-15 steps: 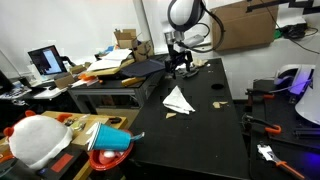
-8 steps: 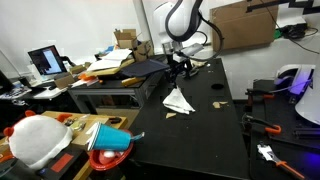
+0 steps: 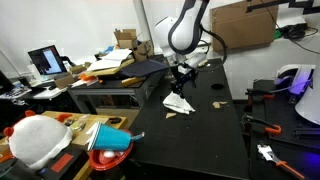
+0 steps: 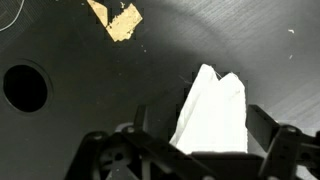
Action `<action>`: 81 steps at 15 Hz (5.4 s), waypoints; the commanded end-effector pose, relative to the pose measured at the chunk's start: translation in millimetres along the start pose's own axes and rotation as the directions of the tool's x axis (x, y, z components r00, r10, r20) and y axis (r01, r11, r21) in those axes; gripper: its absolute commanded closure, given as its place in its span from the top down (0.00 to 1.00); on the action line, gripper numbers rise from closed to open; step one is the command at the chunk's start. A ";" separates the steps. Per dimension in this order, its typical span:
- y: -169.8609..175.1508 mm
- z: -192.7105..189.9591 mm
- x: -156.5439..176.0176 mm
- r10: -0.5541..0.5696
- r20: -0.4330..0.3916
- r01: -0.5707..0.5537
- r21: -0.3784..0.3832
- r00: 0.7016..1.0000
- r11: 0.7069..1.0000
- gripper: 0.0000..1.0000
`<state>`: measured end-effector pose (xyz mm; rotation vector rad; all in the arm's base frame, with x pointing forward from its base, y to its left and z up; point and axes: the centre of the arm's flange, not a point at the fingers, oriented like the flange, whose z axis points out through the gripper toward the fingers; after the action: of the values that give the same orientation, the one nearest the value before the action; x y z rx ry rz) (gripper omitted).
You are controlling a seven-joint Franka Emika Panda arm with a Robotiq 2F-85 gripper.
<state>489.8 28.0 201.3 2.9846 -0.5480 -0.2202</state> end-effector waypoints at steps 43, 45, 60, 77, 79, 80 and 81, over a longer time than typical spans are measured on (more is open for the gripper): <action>-20.6 73.5 -3.7 -0.115 0.000 0.115 -0.085 0.993 0.990 0.65; -16.9 74.7 -2.8 -0.108 0.003 0.108 -0.087 0.994 0.990 0.49; -5.1 -52.2 -32.5 -0.112 -0.048 0.117 0.111 0.993 0.987 0.01; -21.4 -191.5 -48.1 -0.085 -0.061 0.101 0.378 0.995 0.920 0.01; -4.9 -202.6 -44.7 -0.022 -0.101 0.060 0.392 0.995 0.918 0.01; 3.9 -209.2 -44.9 0.011 -0.121 0.038 0.399 0.993 0.916 0.01; 10.9 -214.8 -44.1 0.034 -0.128 0.021 0.403 0.991 0.915 0.01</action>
<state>489.7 63.6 393.7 3.3779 -0.5367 -0.0042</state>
